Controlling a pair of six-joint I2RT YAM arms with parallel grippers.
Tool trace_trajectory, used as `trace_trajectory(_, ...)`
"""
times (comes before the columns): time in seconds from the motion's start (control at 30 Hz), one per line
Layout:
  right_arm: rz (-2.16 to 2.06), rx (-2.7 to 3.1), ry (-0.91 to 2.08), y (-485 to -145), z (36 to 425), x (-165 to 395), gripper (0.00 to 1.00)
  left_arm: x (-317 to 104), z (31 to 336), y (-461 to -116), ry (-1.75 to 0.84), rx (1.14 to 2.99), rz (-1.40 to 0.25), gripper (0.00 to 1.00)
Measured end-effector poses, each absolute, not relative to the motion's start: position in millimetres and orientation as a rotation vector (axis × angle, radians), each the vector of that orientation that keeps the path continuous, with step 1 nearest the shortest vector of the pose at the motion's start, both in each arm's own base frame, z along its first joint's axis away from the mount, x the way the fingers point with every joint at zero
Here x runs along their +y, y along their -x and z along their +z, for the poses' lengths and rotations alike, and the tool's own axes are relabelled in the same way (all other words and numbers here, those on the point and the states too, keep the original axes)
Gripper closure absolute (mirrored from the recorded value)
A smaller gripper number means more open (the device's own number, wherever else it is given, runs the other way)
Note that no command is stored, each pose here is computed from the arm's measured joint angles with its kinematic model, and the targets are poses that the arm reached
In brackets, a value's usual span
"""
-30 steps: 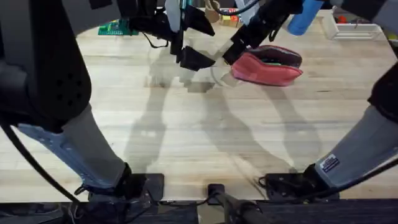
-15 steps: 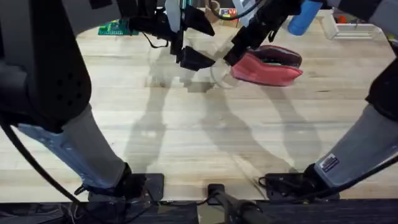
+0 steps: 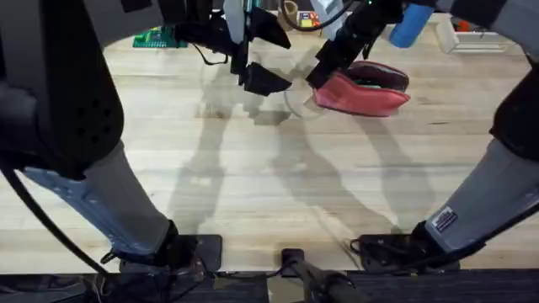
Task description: Unzip the bag, pick up the pens from the table one at a time and place them inside, then zip the bag closed.
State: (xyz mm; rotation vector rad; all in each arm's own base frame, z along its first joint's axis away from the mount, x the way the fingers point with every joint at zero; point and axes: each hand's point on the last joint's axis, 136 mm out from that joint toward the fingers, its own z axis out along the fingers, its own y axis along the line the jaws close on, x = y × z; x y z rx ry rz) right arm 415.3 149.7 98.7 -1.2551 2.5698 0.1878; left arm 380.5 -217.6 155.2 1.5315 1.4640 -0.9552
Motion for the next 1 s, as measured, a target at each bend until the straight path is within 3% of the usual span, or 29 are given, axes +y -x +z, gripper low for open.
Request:
trace_trajectory(0.53, 0.177, 2.569, 1.257, -416.0, 98.6, 148.7, 0.513, -217.6, 155.2, -380.5, -1.532, 1.464, -0.955, 0.007)
trace_trajectory(0.73, 0.189, 2.561, 1.257, -416.6, 99.1, 150.6, 0.727, -217.5, 155.2, -380.5, -1.532, 1.464, -0.955, 0.008)
trace_trajectory(1.0, 0.194, 2.543, 1.253, -420.0, 100.4, 152.9, 0.774, -217.5, 155.2, -380.5, -1.532, 1.464, -0.955, 0.007)
